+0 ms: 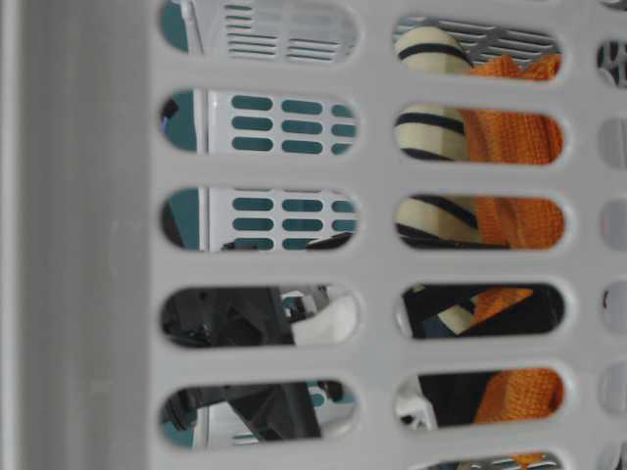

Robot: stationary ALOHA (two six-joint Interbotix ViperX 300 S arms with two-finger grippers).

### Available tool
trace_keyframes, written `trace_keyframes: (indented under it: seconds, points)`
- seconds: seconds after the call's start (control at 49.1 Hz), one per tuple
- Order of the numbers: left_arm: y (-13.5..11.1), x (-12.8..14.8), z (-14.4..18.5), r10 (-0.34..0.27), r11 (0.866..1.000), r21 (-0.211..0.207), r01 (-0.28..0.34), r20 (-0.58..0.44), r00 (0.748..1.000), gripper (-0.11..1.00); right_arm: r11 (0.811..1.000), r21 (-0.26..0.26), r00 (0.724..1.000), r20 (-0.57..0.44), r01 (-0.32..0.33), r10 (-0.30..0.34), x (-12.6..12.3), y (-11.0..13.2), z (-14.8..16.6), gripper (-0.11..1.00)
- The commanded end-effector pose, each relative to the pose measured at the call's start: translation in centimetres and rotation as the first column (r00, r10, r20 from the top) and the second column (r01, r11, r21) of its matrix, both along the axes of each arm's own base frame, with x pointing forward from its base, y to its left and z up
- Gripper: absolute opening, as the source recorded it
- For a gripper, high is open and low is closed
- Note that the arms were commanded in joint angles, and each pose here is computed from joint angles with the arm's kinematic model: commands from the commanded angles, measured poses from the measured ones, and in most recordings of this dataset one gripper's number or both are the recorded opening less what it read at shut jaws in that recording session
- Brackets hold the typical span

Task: Pick up the orange cloth from the shopping basket with the left arm.
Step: 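Close the left gripper on the orange cloth's edge, then lift the orange cloth upward with the left gripper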

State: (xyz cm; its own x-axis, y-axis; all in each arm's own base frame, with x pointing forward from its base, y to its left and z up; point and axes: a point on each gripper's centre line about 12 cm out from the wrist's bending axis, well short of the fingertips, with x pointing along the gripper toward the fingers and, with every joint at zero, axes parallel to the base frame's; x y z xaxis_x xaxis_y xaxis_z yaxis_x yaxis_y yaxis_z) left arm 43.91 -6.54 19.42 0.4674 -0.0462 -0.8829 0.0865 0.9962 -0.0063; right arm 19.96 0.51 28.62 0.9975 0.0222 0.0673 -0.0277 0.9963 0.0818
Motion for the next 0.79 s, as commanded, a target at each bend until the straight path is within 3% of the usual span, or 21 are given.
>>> trace_keyframes:
  seconds: [0.0, 0.122, 0.204, 0.285, 0.428, 0.489, 0.632, 0.775]
  points:
    - [0.0, -0.1, -0.3, -0.002, 1.0, 0.002, 0.002, 0.0, 1.0, 0.89, 1.0, 0.008, 1.0, 0.003, -0.002, 0.002, 0.1, 0.0, 0.1, 0.0]
    - [0.0, -0.1, -0.1, -0.003, 1.0, 0.002, 0.003, 0.005, 1.0, 0.86, 1.0, 0.009, 1.0, -0.002, -0.001, 0.001, 0.1, 0.0, -0.1, 0.0]
    - [0.0, 0.0, 0.0, -0.004, 1.0, 0.002, 0.004, 0.01, 1.0, 0.78, 1.0, 0.009, 1.0, -0.002, -0.001, 0.001, 0.1, 0.0, -0.1, 0.0]
    - [-0.1, 0.0, 0.3, -0.005, 1.0, 0.001, 0.005, 0.017, 1.0, 0.62, 1.0, 0.009, 1.0, -0.002, -0.001, 0.001, 0.1, 0.0, -0.1, 0.0]
    - [0.0, 0.0, 1.2, -0.014, 1.0, 0.003, 0.014, 0.039, 0.999, 0.22, 1.0, 0.01, 1.0, -0.002, -0.001, 0.001, 0.1, 0.0, -0.1, 0.0]
    - [0.0, -0.1, 1.5, -0.015, 1.0, 0.004, 0.015, 0.045, 0.999, 0.12, 1.0, 0.009, 1.0, -0.002, -0.001, 0.001, 0.1, 0.0, -0.1, 0.0]
    - [0.1, 0.0, 3.6, -0.017, 1.0, 0.0, 0.017, 0.088, 0.996, 0.12, 1.0, 0.01, 1.0, 0.0, -0.001, 0.001, 0.1, 0.0, -0.1, 0.0]
    - [0.1, 0.3, 8.2, -0.017, 1.0, -0.006, 0.018, 0.165, 0.986, 0.12, 1.0, 0.01, 1.0, 0.0, -0.001, 0.001, 0.1, 0.0, -0.1, 0.0]
